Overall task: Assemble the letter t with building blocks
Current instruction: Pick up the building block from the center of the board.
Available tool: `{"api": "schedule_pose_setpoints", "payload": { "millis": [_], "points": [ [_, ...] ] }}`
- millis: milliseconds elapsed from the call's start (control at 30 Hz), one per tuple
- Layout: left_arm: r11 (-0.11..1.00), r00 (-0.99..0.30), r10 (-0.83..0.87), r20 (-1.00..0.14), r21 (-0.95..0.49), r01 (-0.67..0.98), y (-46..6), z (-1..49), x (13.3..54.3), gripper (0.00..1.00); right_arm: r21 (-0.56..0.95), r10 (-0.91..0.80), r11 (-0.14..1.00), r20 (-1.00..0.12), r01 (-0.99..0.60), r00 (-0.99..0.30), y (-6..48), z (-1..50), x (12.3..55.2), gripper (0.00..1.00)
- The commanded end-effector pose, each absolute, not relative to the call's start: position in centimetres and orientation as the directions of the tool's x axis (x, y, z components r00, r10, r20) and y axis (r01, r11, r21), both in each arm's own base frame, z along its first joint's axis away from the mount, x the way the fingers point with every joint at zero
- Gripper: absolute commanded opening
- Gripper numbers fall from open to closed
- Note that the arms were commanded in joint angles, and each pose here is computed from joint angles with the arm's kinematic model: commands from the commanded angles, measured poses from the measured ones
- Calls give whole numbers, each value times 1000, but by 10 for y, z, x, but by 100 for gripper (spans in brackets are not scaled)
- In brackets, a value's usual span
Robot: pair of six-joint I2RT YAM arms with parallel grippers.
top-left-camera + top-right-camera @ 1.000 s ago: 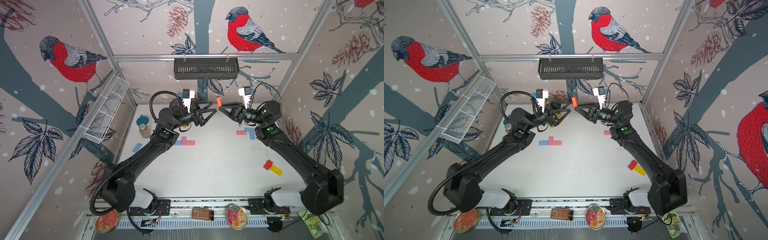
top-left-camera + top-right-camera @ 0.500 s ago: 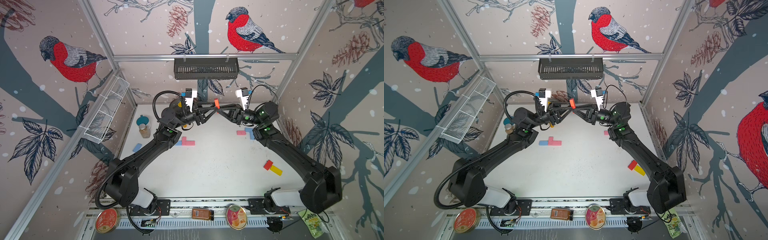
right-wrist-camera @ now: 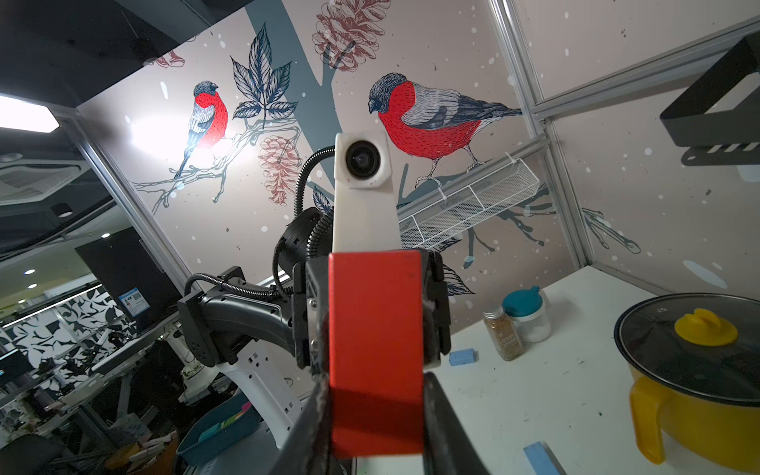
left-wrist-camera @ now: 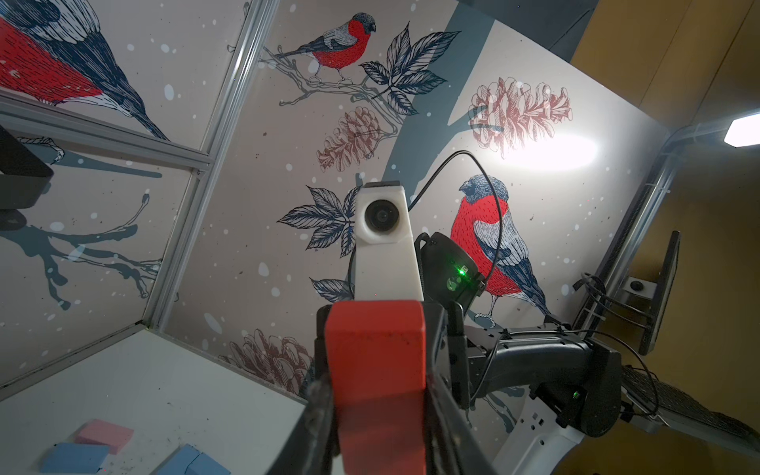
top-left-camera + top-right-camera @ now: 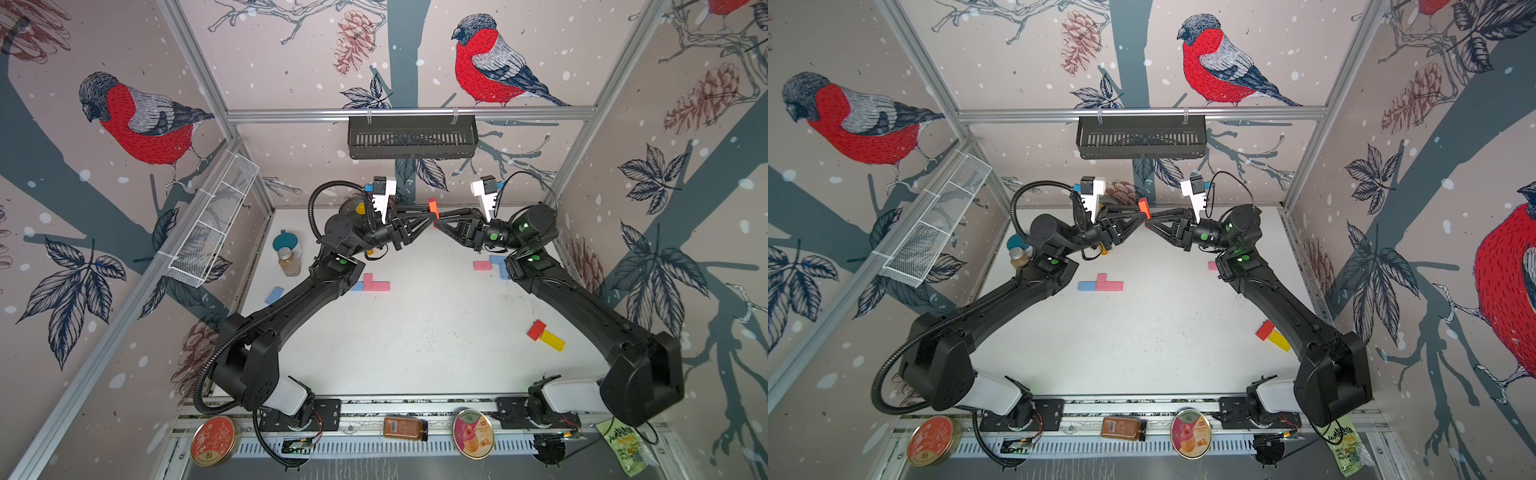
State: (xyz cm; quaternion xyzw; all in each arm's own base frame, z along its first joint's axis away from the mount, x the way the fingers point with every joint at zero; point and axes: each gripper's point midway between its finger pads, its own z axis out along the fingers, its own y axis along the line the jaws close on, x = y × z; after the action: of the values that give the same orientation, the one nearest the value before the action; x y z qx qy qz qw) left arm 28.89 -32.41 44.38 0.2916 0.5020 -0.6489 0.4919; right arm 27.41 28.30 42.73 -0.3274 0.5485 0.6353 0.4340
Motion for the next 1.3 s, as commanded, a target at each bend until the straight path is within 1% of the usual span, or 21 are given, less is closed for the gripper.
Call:
{"api": "schedule_pose_setpoints", "payload": {
  "millis": [0, 200, 300, 400, 467, 533, 600, 633, 667, 700, 800, 900, 1000, 1067, 1167, 1267],
  "points": [
    [-69, -299, -325, -897, -293, 954, -327, 451, 274, 27, 419, 185, -34, -890, -907, -417, 284, 427, 272, 23],
    [-89, -288, -293, -912, -274, 958, -336, 445, 266, 23, 420, 177, -39, -890, -907, -420, 285, 424, 272, 23],
    [-101, -280, -280, -918, -262, 960, -341, 444, 262, 18, 420, 173, -40, -891, -906, -421, 285, 423, 271, 23],
    [-91, -274, -272, -922, -259, 962, -341, 444, 262, 14, 424, 165, -33, -891, -905, -423, 285, 420, 272, 27],
    [-71, -266, -270, -925, -256, 964, -340, 443, 263, 10, 422, 162, -23, -893, -906, -420, 285, 420, 272, 33],
    [-38, -251, -273, -929, -250, 968, -337, 443, 264, 6, 419, 159, -8, -896, -908, -415, 284, 418, 272, 44],
    [0, -239, -276, -931, -249, 969, -335, 443, 266, 4, 418, 158, 9, -897, -908, -412, 282, 417, 274, 49],
    [20, -232, -279, -932, -247, 969, -333, 443, 267, 3, 418, 158, 16, -898, -908, -411, 281, 416, 274, 54],
    [40, -226, -282, -932, -246, 968, -331, 443, 268, 2, 419, 160, 25, -898, -908, -410, 280, 416, 275, 62],
    [56, -219, -285, -933, -244, 968, -330, 442, 269, 2, 420, 163, 31, -897, -907, -410, 280, 416, 276, 63],
    [106, -207, -296, -933, -247, 963, -324, 441, 273, 1, 419, 169, 44, -898, -907, -407, 275, 414, 277, 76],
    [191, -202, -314, -928, -270, 944, -314, 438, 282, 0, 411, 175, 62, -902, -909, -396, 271, 411, 275, 90],
    [293, -192, -334, -923, -295, 910, -297, 436, 293, 0, 405, 188, 108, -905, -908, -382, 260, 405, 276, 99],
    [375, -195, -332, -923, -319, 871, -286, 431, 303, 0, 392, 206, 144, -910, -909, -360, 251, 405, 274, 100],
    [512, -233, -288, -929, -355, 782, -271, 411, 316, 0, 390, 219, 246, -914, -887, -341, 236, 394, 282, 100],
    [669, -324, -224, -919, -386, 635, -248, 376, 328, 0, 418, 227, 384, -907, -824, -354, 217, 377, 297, 100]
  ]
}}
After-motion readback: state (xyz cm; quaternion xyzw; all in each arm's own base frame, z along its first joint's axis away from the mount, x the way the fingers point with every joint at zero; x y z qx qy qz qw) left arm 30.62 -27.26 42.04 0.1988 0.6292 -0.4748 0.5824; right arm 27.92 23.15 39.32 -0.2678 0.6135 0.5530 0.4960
